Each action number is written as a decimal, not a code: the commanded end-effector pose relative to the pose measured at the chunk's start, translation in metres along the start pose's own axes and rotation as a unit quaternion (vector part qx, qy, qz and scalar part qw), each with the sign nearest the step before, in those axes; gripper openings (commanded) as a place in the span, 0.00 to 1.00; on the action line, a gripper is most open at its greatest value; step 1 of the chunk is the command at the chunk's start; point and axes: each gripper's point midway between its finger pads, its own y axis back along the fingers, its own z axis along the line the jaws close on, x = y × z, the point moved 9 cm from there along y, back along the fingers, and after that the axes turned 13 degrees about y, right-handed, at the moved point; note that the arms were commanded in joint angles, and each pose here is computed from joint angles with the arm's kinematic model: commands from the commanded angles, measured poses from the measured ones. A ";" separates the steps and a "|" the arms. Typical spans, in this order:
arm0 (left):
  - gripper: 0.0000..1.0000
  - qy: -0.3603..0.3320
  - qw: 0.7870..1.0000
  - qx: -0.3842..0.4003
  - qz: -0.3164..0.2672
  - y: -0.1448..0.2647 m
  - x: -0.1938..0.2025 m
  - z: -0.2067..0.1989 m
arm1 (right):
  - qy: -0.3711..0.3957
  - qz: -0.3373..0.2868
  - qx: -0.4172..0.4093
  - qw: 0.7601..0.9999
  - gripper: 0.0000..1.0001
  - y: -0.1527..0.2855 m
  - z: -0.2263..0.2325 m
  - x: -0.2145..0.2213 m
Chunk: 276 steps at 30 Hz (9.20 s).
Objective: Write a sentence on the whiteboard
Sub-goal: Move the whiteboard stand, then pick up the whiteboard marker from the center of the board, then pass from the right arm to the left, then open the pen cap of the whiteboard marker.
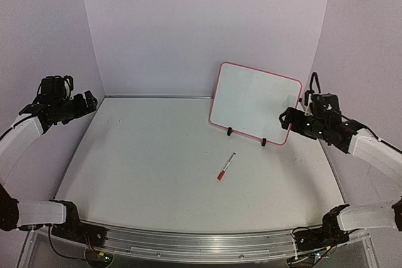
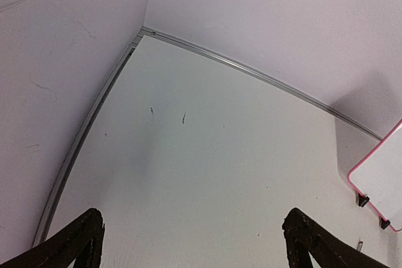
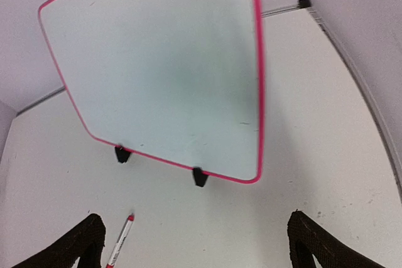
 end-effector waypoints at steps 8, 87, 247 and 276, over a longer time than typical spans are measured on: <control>0.99 -0.019 0.995 0.094 0.028 0.005 0.000 -0.018 | 0.021 0.082 0.049 0.995 0.81 -0.061 0.099 0.022; 1.00 0.008 0.985 0.148 0.093 -0.025 0.027 -0.016 | 0.221 0.149 -0.107 0.958 0.00 -0.179 0.141 0.132; 0.00 -0.267 0.606 0.601 0.447 0.067 0.188 -0.202 | 0.113 0.285 -0.604 0.736 0.71 0.031 0.247 -0.019; 0.00 -0.262 0.584 0.602 0.477 0.065 0.195 -0.200 | 0.131 0.280 -0.638 0.705 0.37 0.041 0.274 -0.012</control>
